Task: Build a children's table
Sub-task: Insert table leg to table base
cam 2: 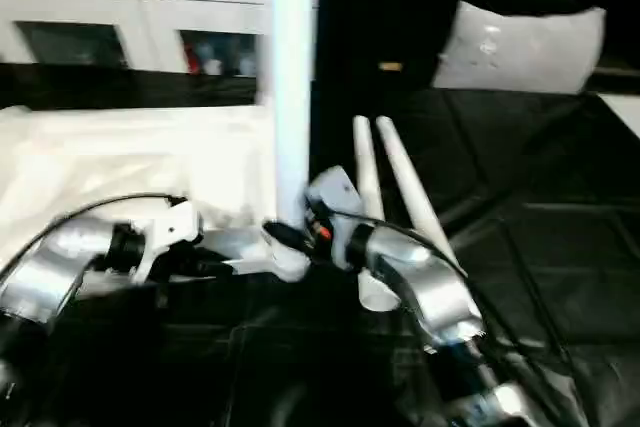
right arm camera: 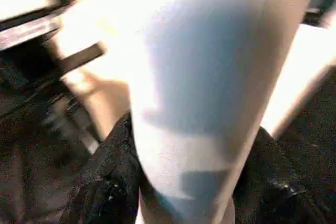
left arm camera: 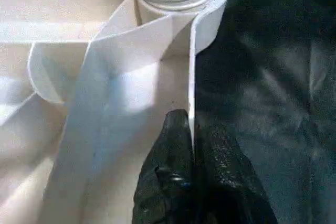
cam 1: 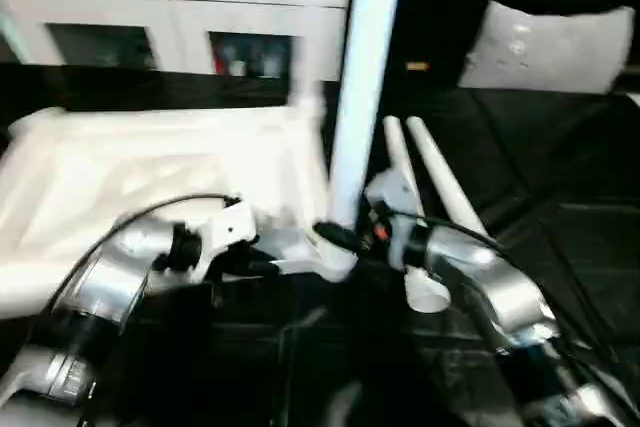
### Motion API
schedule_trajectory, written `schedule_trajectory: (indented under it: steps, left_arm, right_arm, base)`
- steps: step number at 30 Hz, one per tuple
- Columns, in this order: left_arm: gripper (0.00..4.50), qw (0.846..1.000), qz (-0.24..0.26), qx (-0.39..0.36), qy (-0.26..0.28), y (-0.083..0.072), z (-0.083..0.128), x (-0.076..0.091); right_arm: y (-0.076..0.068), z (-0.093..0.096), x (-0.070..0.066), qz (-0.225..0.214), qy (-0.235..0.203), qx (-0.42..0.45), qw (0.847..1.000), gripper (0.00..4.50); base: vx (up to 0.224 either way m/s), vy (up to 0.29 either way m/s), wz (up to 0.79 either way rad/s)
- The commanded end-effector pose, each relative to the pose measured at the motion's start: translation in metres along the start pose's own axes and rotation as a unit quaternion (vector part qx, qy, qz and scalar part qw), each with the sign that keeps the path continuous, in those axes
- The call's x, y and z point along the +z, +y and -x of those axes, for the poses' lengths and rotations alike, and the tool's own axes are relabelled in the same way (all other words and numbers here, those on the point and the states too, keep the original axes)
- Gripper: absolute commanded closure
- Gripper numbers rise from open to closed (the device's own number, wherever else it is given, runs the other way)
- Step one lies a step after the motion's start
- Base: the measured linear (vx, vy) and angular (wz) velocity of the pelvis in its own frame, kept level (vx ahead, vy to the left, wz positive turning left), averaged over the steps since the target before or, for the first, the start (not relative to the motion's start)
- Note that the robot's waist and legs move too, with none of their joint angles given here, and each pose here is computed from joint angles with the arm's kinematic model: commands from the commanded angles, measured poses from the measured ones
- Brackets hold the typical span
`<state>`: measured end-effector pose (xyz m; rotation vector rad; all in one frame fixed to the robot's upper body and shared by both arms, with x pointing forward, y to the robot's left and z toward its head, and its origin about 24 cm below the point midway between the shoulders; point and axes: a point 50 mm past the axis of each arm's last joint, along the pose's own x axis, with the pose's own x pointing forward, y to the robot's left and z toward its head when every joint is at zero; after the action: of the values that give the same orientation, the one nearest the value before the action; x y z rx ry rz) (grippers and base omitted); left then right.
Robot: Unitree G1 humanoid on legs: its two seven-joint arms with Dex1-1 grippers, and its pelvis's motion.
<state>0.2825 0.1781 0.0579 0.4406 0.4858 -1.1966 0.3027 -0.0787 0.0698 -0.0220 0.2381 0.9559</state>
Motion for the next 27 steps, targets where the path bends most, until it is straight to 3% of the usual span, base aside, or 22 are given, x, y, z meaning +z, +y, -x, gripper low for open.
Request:
schedule_trajectory:
  steps: [1, 4, 6, 12, 15, 17, 18, 19, 21, 22, 24, 25, 27]
  left_arm:
    - [4.5, 0.998, -0.026, -0.006, -0.058, -0.01, 0.001, 0.031]
    - [4.5, 0.998, -0.021, -0.024, -0.057, -0.028, -0.009, 0.039]
    - [4.5, 0.998, -0.022, -0.023, -0.053, -0.031, -0.012, 0.041]
    - [4.5, 0.999, -0.012, 0.034, -0.026, -0.026, -0.015, 0.046]
    - [4.5, 0.998, -0.034, 0.05, -0.014, -0.019, -0.011, 0.044]
    - [4.5, 0.997, -0.066, 0.039, -0.016, -0.019, -0.01, 0.043]
    - [4.5, 0.997, -0.066, 0.039, -0.016, -0.019, -0.01, 0.043]
    - [4.5, 0.996, -0.086, 0.03, -0.013, -0.018, -0.009, 0.041]
    - [4.5, 0.995, -0.098, 0.025, -0.009, -0.017, -0.008, 0.039]
    - [4.5, 0.995, -0.092, 0.025, -0.021, -0.014, -0.007, 0.039]
    - [4.5, 0.996, -0.076, 0.018, -0.036, -0.012, -0.006, 0.041]
    - [4.23, 0.996, -0.052, -0.007, -0.07, -0.013, -0.004, 0.047]
    - [3.96, 0.995, -0.049, -0.017, -0.085, -0.013, -0.002, 0.05]
  right_arm:
    - [-0.015, 0.01, -0.06, -0.057, 0.133, -0.08, 0.986, 2.62]
    - [-0.017, 0.0, -0.056, -0.057, 0.135, -0.082, 0.986, 2.62]
    - [-0.017, -0.002, -0.055, -0.054, 0.137, -0.078, 0.986, 2.62]
    - [-0.016, -0.006, -0.05, -0.042, 0.127, -0.056, 0.989, 2.62]
    - [-0.02, -0.002, -0.046, -0.045, 0.099, -0.065, 0.992, 2.62]
    - [-0.022, 0.001, -0.039, -0.043, 0.06, -0.07, 0.995, 2.62]
    - [-0.022, 0.001, -0.039, -0.043, 0.06, -0.07, 0.995, 2.62]
    - [-0.024, 0.003, -0.029, -0.053, 0.011, -0.075, 0.996, 2.62]
    - [-0.025, 0.006, -0.018, -0.065, -0.042, -0.076, 0.994, 2.62]
    - [-0.026, 0.011, -0.004, -0.086, -0.103, -0.071, 0.988, 2.62]
    - [-0.025, 0.014, 0.003, -0.094, -0.135, -0.064, 0.984, 2.62]
    - [-0.024, 0.021, 0.014, -0.096, -0.176, -0.054, 0.978, 2.62]
    - [-0.023, 0.024, 0.016, -0.093, -0.185, -0.052, 0.977, 2.62]
  base:
    - [0.0, 0.0, 0.0]
    - [0.0, 0.0, 0.0]
    - [0.0, 0.0, 0.0]
    - [0.0, 0.0, 0.0]
    - [0.0, 0.0, 0.0]
    - [0.0, 0.0, 0.0]
    - [0.0, 0.0, 0.0]
    - [0.0, 0.0, 0.0]
    - [0.0, 0.0, 0.0]
    - [0.0, 0.0, 0.0]
    - [0.0, 0.0, 0.0]
    - [0.0, 0.0, 0.0]
    - [0.0, 0.0, 0.0]
